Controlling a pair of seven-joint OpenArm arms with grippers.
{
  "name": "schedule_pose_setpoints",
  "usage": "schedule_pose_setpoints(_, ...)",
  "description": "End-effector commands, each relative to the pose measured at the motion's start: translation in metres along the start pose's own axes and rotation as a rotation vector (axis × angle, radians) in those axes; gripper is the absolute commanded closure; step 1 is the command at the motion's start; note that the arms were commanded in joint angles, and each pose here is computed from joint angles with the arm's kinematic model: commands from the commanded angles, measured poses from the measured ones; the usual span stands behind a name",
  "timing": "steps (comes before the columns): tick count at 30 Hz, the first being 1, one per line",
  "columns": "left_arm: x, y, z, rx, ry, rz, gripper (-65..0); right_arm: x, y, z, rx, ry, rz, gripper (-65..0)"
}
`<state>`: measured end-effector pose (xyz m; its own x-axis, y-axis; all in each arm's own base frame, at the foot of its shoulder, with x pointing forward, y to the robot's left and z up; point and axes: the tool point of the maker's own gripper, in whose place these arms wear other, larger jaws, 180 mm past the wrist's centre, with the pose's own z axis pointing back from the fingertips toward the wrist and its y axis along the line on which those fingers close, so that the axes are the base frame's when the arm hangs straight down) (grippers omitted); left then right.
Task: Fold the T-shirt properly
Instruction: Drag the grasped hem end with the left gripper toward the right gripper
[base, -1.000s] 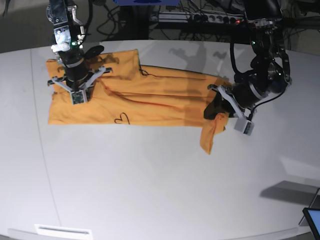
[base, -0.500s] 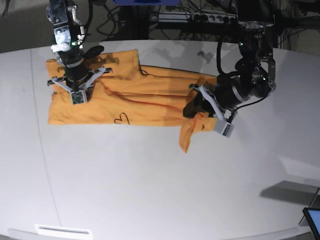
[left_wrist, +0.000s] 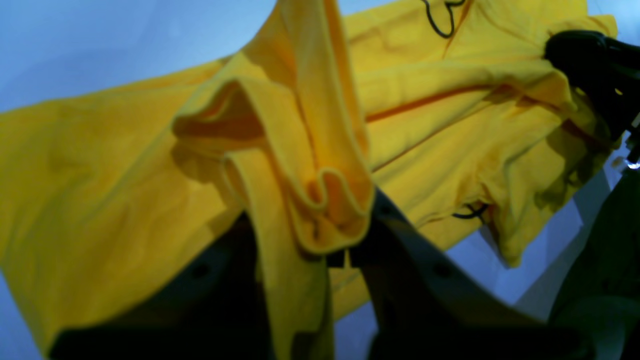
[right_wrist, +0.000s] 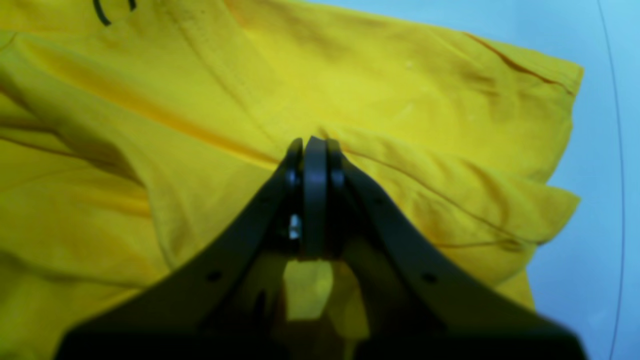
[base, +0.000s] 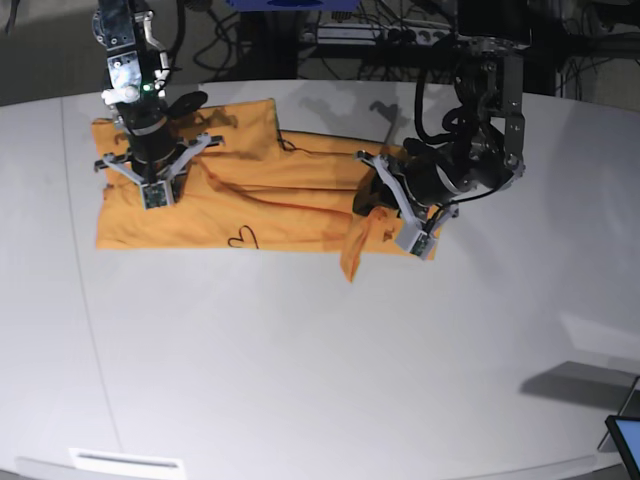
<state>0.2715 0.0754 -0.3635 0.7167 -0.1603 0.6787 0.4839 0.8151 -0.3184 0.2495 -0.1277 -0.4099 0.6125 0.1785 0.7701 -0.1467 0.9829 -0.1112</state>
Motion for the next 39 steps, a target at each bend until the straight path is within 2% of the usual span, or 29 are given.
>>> schedule_pose_setpoints(1,0.016,-0.002,0.003,-0.01,-0.053,-0.015,0.0,-0.003,-0.007,0.001,-0.019,0.021,0.004,-0.1)
schedule_pose_setpoints(9,0.017,-0.001,0.003,-0.007,-0.054,-0.016,-0.3,-0.003,-0.007,0.001,-0.019,0.021,0.004,-0.1)
schedule_pose_setpoints(12,0.018,-0.001,0.003,-0.01,-0.056,-0.017,-9.6,-0.003,-0.005,0.001,-0.016,0.021,0.005,-0.1)
schedule_pose_setpoints(16,0.02,-0.004,0.004,-0.016,-0.063,-0.025,-29.9,-0.003,-0.005,0.001,-0.016,0.021,0.005,-0.1)
schedule_pose_setpoints(18,0.02,-0.004,0.004,-0.018,-0.063,-0.026,-36.3,-0.003,-0.005,0.001,-0.015,0.021,0.006,-0.1)
schedule_pose_setpoints(20,0.02,-0.009,0.004,-0.042,-0.065,-0.06,-39.8,-0.003,-0.005,0.001,-0.015,0.021,0.006,-0.1)
schedule_pose_setpoints(23,0.022,-0.022,0.002,-0.097,-0.079,-0.119,-41.0,-0.003,-0.005,0.001,-0.015,0.021,0.006,-0.1)
schedule_pose_setpoints(27,0.026,-0.034,-0.001,-0.128,-0.1,-0.122,-41.0,-0.003,-0.005,0.001,-0.015,0.021,0.006,-0.1)
schedule_pose_setpoints(31,0.035,-0.055,0.005,-0.213,-0.149,-0.214,-41.0,-0.004,-0.005,0.001,-0.015,0.023,0.006,-0.1)
schedule_pose_setpoints(39,0.06,-0.069,0.02,-0.298,-0.25,-0.186,-41.0,-0.005,-0.005,0.002,-0.014,0.024,0.006,-0.1)
